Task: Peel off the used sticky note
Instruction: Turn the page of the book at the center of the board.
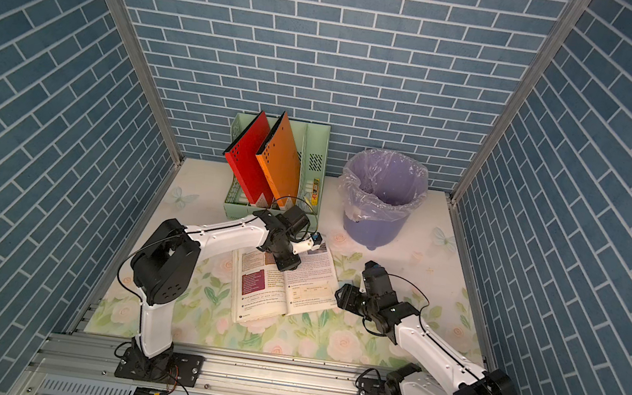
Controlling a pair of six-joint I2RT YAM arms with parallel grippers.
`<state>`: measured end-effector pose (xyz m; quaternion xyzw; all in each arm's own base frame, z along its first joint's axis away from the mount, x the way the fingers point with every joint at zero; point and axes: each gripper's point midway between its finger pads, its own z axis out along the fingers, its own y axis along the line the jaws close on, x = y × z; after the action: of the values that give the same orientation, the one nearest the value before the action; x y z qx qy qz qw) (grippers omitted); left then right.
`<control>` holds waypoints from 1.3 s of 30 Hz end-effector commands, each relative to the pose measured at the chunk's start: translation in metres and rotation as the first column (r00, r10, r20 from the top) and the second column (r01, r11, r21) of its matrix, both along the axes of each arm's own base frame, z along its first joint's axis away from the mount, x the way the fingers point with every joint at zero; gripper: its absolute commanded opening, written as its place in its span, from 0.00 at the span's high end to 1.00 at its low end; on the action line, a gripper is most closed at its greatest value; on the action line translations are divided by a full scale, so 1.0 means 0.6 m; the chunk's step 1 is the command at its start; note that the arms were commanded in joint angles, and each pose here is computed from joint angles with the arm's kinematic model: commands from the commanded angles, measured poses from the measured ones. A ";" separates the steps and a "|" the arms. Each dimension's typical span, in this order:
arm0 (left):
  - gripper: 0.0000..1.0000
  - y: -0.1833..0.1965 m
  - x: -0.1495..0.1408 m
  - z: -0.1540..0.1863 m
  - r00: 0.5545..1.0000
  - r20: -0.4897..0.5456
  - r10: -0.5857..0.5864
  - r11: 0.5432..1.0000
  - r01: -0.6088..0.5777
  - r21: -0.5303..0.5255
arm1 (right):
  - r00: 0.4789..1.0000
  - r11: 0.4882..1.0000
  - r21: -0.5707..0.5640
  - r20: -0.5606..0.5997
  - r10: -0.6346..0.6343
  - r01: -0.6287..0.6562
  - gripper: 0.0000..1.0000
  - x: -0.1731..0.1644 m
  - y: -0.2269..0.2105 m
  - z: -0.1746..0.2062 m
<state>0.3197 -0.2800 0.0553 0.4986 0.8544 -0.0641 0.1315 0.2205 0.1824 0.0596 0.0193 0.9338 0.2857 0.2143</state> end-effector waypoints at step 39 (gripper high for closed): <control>0.58 0.226 -0.083 -0.058 0.987 -0.042 0.156 0.979 -0.149 0.138 | 0.989 0.970 0.197 -0.003 0.145 -0.142 0.38 0.049 0.072 -0.010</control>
<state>0.2704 -0.1486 0.0246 0.4434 0.8923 -0.0136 0.0831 0.2543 0.2183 0.0506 -0.0159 0.9123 0.3627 0.1895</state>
